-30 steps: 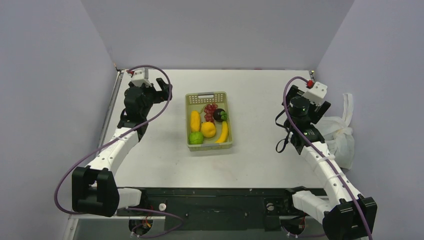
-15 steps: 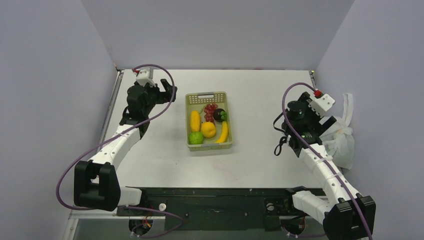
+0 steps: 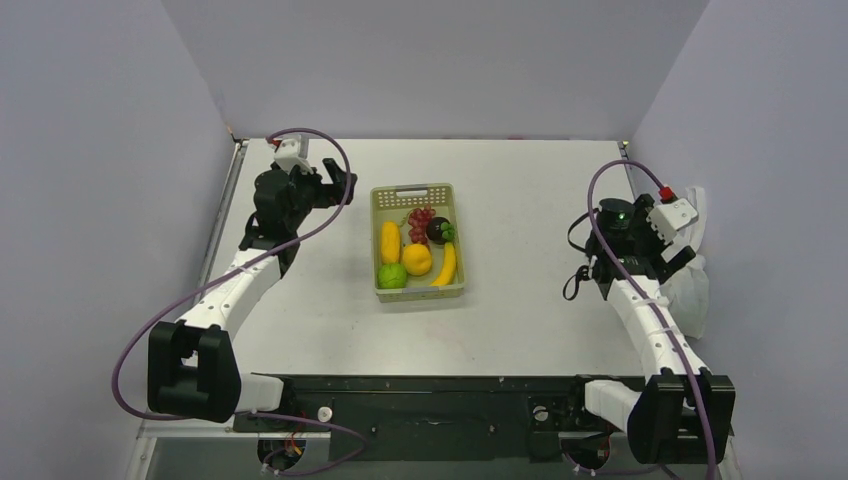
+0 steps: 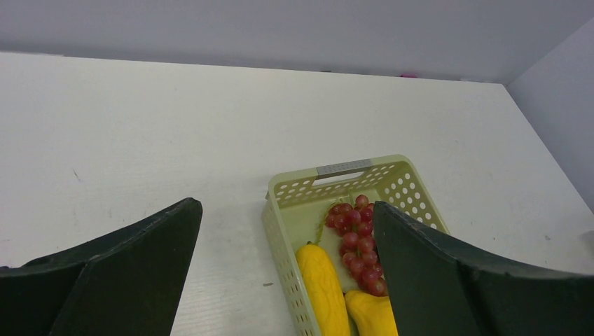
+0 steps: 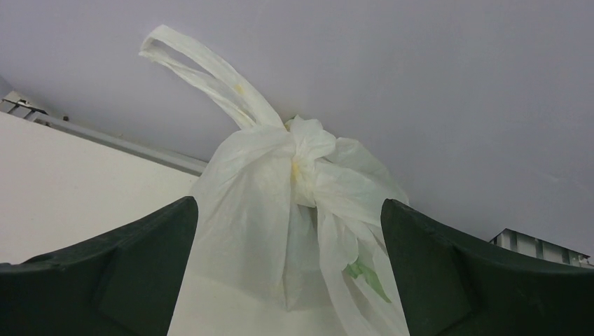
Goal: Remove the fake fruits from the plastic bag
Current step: Move the plastic bag to the center of the board.
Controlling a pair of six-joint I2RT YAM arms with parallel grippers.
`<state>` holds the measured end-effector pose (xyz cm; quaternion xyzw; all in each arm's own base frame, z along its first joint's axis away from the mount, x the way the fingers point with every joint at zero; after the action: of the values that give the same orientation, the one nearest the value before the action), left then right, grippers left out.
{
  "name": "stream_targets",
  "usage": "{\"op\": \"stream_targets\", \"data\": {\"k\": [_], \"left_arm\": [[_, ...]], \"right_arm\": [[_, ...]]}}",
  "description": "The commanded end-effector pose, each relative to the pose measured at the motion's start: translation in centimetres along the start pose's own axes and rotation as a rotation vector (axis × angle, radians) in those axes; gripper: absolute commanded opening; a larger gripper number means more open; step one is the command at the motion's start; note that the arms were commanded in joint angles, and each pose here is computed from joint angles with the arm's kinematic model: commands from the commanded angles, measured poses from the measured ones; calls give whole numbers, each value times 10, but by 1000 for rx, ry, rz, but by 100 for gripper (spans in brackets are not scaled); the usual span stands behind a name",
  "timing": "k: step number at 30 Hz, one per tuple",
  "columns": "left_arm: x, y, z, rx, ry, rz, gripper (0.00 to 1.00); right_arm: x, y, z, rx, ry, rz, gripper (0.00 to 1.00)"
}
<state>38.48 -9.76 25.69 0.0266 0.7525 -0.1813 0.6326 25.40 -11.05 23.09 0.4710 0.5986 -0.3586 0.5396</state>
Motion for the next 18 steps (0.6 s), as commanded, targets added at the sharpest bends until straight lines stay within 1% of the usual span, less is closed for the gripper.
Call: {"op": "stream_targets", "data": {"k": [1, 4, 10, 16, 18], "left_arm": [[-39, -16, -4, 65, -104, 26, 91], [-36, -16, -3, 69, -100, 28, 91], [-32, -15, 0, 62, -85, 34, 91], [-29, -15, 3, 64, -69, 37, 91], [-26, -13, 5, 57, -61, 35, 91]], "right_arm": [[14, 6, 14, -43, 71, 6, 99], [26, 5, 25, -51, 109, 10, 98], [59, 22, 35, -100, 216, -26, 96], [67, 27, 40, -113, 250, -2, 96], [71, 27, 44, -123, 277, 25, 94]]}}
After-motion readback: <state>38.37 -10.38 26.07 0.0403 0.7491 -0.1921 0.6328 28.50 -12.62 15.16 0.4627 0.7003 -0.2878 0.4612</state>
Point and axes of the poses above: each gripper's point midway between its finger pads, its own z axis out along the fingers, its own y axis along the line the jaws close on, x = y × z, the point moved 5 cm from there along -z, back along the fingers, and after that the axes turned 6 degrees about z, right-handed, at the moved point
